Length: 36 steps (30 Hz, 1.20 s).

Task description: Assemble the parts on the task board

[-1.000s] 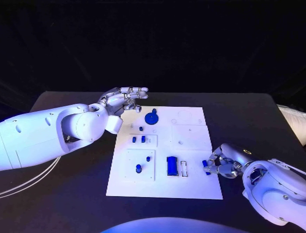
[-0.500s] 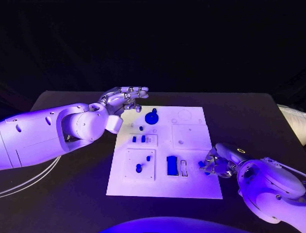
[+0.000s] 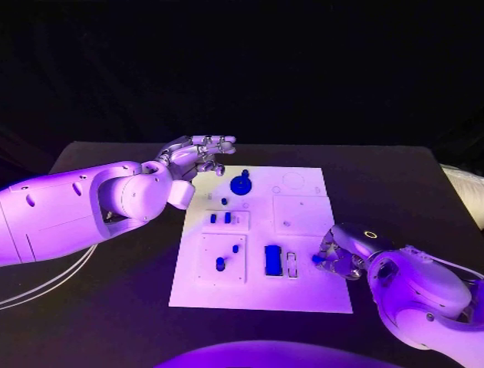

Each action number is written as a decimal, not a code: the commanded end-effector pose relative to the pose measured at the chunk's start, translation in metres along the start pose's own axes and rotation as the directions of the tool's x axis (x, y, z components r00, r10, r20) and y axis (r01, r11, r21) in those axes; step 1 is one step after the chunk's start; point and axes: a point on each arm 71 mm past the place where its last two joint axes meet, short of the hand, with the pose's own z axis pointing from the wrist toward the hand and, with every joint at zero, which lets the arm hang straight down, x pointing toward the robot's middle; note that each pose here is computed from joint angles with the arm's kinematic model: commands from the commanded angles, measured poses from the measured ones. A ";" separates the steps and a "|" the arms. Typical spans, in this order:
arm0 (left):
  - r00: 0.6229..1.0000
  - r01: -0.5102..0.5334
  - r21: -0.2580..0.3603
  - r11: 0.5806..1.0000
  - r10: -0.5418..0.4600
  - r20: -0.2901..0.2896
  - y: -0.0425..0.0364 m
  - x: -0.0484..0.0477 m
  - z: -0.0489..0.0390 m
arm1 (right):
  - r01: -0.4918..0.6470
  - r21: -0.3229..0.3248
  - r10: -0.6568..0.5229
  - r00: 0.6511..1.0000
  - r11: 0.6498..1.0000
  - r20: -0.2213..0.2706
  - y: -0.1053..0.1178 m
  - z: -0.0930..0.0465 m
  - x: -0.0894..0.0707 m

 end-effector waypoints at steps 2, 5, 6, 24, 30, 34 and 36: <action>1.000 0.000 0.006 1.000 0.000 -0.023 -0.0007 0.0028 0.0001 | 0.096 0.052 -0.093 0.994 0.994 -0.058 -0.006 0.000 0.010; 1.000 -0.002 0.006 1.000 0.002 -0.023 -0.0006 0.0029 0.0002 | 0.092 0.053 -0.089 0.994 0.994 -0.055 -0.006 0.000 0.010; 1.000 -0.002 0.006 1.000 0.002 -0.024 -0.0006 0.0030 0.0002 | 0.088 0.054 -0.085 0.995 0.995 -0.052 -0.006 0.000 0.010; 1.000 -0.002 0.007 1.000 0.003 -0.026 -0.0005 0.0039 0.0008 | -0.281 0.044 0.278 0.958 0.959 0.071 -0.001 -0.009 -0.005; 1.000 -0.002 0.007 1.000 0.002 -0.027 -0.0004 0.0044 0.0009 | -0.362 0.052 0.359 0.932 0.931 0.051 0.003 -0.011 -0.005; 1.000 -0.002 0.007 1.000 0.002 -0.028 -0.0003 0.0049 0.0009 | -0.394 0.060 0.393 0.919 0.917 0.029 0.007 -0.010 -0.003; 1.000 -0.002 0.007 1.000 0.002 -0.029 -0.0002 0.0053 0.0010 | -0.406 0.067 0.406 0.914 0.912 0.015 0.009 -0.009 -0.002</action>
